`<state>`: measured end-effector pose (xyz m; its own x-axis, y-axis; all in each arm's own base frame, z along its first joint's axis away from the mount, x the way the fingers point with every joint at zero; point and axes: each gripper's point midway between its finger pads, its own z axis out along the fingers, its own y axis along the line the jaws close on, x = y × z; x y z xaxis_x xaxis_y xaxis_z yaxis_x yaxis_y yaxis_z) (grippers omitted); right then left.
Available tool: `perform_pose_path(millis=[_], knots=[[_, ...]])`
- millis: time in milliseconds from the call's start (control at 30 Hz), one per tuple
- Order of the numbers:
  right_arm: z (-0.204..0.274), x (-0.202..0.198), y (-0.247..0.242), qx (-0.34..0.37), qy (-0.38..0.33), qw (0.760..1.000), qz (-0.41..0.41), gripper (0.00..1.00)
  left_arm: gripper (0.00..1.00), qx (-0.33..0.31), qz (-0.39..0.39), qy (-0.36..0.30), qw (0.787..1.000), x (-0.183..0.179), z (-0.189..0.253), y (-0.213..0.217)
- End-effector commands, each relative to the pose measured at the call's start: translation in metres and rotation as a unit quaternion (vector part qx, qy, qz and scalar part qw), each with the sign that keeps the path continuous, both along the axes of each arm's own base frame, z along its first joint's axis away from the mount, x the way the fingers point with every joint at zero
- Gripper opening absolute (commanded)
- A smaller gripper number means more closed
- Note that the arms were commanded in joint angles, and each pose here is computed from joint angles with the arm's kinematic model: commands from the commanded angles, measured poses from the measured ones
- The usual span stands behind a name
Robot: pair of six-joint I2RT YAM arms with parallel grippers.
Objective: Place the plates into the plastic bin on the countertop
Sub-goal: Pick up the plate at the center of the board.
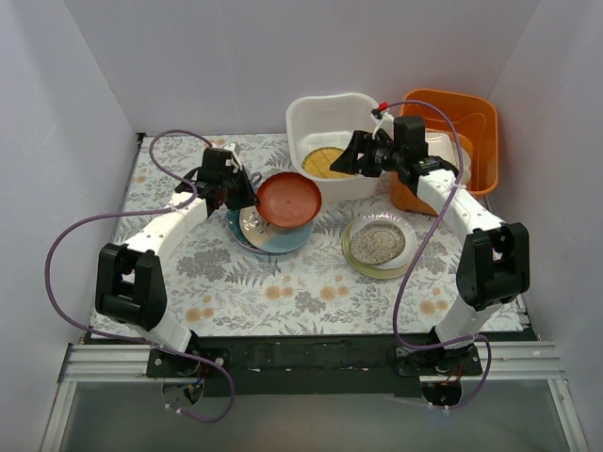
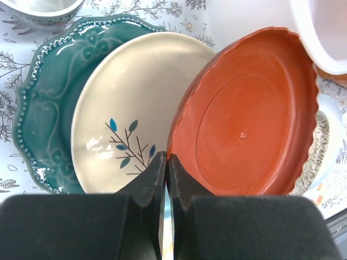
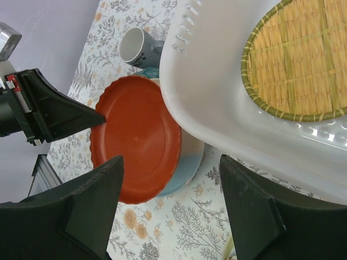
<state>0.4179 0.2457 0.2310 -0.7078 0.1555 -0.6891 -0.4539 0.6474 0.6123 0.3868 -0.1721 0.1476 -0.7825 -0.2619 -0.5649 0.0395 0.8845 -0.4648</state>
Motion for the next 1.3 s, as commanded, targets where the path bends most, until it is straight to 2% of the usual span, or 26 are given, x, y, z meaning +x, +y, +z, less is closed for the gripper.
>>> perform_pose_path(millis=[0,467,967,1267], knots=[[0.022,-0.006,0.013,0.022,-0.030,0.999,0.022,0.78,0.00,-0.037,-0.025,-0.061,0.997,0.000,0.056,-0.016],[0.017,-0.006,0.024,0.023,-0.021,0.999,0.034,0.78,0.00,-0.039,-0.042,-0.084,0.995,-0.007,0.079,-0.026],[0.019,-0.010,0.033,0.035,-0.018,0.998,0.053,0.77,0.00,-0.044,-0.057,-0.085,0.994,-0.009,0.080,-0.038],[0.010,-0.022,0.056,0.047,0.003,0.995,0.088,0.71,0.00,-0.054,-0.063,-0.090,0.992,-0.008,0.084,-0.045]])
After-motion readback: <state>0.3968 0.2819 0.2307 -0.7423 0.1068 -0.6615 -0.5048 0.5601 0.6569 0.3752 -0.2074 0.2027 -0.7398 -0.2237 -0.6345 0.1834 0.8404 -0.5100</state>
